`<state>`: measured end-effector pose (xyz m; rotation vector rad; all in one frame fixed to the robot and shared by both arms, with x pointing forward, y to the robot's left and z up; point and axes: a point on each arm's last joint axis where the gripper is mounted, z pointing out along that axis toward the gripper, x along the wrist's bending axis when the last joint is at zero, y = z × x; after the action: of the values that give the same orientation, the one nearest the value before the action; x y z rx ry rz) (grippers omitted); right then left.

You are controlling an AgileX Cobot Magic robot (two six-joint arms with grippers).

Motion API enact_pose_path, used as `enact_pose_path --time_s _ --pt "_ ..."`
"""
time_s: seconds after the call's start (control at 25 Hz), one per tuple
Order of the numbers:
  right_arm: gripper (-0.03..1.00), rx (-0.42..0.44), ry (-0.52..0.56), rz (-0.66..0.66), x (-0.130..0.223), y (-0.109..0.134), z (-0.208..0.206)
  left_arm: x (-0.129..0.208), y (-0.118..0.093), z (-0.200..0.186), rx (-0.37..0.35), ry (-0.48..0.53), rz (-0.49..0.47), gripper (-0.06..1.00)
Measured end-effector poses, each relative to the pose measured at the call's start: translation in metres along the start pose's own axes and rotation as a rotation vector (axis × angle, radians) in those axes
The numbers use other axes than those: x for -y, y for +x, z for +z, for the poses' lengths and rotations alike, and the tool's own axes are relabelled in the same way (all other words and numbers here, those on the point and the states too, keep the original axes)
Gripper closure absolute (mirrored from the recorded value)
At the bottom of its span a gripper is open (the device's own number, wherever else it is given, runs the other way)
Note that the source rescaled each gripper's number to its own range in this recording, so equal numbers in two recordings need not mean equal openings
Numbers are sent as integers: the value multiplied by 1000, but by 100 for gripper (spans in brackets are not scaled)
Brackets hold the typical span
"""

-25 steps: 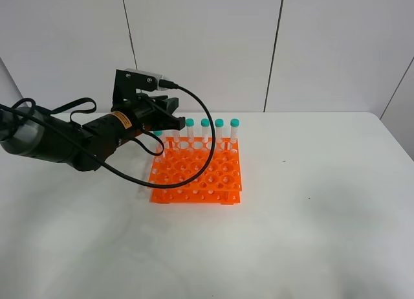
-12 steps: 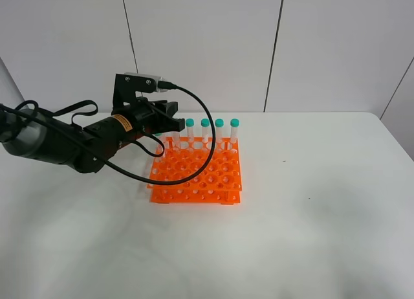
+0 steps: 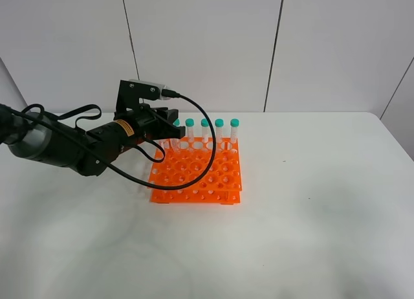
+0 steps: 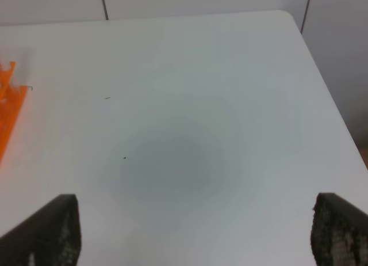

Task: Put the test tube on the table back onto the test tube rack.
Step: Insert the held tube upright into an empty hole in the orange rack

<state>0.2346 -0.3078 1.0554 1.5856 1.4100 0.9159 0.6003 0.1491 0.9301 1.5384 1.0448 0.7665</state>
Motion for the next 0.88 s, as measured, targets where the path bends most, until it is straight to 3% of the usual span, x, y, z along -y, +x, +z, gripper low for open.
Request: enact_pose_path --time_s 0.88 --pt "13 0 0 1 0 0 0 9 0 3 1 6 37 94"
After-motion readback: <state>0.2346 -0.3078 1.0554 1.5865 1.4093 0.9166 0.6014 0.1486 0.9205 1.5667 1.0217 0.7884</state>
